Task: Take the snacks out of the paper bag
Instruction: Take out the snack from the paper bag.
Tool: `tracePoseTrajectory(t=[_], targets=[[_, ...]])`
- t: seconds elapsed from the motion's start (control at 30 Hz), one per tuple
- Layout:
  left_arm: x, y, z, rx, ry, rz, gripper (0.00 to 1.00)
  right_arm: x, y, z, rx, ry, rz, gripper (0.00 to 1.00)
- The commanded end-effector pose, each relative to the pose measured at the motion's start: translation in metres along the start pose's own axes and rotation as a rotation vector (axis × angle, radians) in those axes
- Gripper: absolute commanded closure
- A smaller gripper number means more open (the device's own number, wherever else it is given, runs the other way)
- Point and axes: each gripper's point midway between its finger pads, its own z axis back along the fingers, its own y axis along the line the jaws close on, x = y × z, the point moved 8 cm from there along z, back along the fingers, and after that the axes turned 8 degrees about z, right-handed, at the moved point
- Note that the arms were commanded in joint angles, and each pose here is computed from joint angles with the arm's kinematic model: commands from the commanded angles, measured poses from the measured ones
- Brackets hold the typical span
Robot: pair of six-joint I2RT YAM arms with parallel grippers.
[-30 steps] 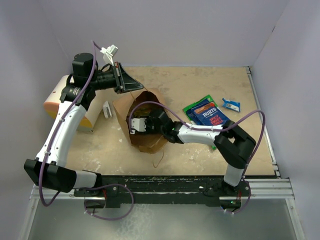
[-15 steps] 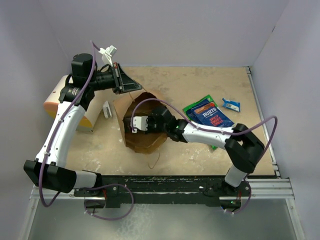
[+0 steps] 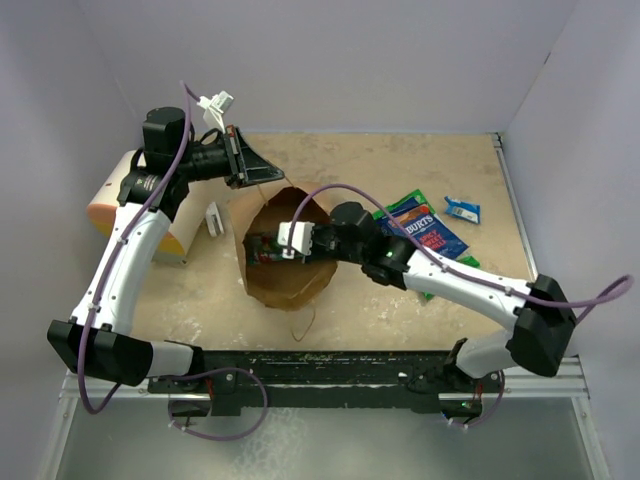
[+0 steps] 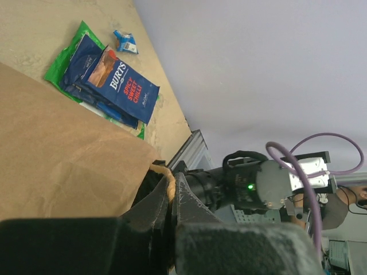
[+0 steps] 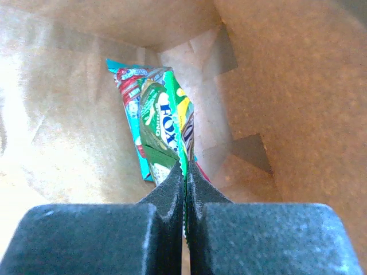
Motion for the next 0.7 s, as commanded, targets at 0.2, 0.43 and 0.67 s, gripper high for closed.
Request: tracePoseTrajectory(t=[0.2, 0.43, 0.67], targets=[[0.003, -0.016, 0.01, -0.038, -0.046, -0.075, 1.0, 0.055, -0.031, 0.071, -0.049, -0.198, -0.056, 1.0], [0.001, -0.014, 0.01, -0.037, -0.052, -0.062, 1.0, 0.077, -0.038, 0.111, -0.037, -0.274, -0.108, 1.0], [0.0, -0.012, 0.01, -0.033, -0.052, -0.056, 1.0, 0.088, -0.043, 0.144, -0.072, -0.289, -0.198, 1.0]])
